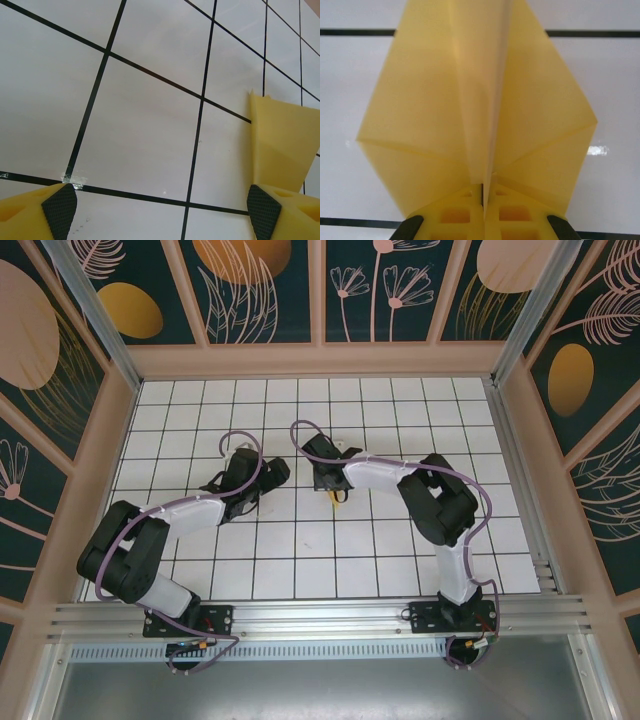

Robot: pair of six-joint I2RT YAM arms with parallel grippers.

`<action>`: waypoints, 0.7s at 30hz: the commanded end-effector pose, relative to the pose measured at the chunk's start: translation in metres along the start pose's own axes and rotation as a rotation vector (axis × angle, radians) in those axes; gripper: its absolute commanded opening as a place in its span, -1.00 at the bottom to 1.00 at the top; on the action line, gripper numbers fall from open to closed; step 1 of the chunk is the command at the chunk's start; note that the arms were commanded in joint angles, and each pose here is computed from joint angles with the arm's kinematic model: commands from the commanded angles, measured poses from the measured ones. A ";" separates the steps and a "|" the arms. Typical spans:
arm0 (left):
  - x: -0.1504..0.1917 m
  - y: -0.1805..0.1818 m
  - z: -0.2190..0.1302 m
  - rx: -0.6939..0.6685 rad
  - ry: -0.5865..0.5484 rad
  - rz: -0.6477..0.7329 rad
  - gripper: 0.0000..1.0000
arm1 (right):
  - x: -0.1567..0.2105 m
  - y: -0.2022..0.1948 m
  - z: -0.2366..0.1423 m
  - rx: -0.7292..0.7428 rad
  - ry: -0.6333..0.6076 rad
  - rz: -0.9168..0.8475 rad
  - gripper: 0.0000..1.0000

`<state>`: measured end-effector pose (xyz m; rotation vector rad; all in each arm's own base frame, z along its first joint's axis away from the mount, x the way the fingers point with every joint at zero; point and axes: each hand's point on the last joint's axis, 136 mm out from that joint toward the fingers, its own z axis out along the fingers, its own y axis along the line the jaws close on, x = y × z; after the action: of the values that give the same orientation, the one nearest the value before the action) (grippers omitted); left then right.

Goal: Fold a paper plane with a square sheet of paper (pick it up from the middle)
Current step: Move a paper plane to the center of the table.

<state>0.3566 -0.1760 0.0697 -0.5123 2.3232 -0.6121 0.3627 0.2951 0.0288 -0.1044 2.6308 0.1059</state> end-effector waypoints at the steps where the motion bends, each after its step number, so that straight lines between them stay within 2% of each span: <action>1: -0.004 0.007 -0.006 -0.029 -0.018 -0.002 0.82 | -0.032 0.010 -0.016 -0.018 -0.069 -0.011 -0.96; 15: -0.002 0.013 -0.007 -0.047 -0.019 -0.014 0.87 | -0.072 0.020 0.029 -0.022 -0.086 0.009 -0.94; 21: -0.004 0.013 -0.007 -0.051 -0.023 -0.012 0.88 | -0.068 0.020 0.034 -0.019 -0.068 0.010 -0.78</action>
<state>0.3522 -0.1698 0.0668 -0.5280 2.3335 -0.5793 0.4336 0.3208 0.0309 -0.0762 2.5614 0.1472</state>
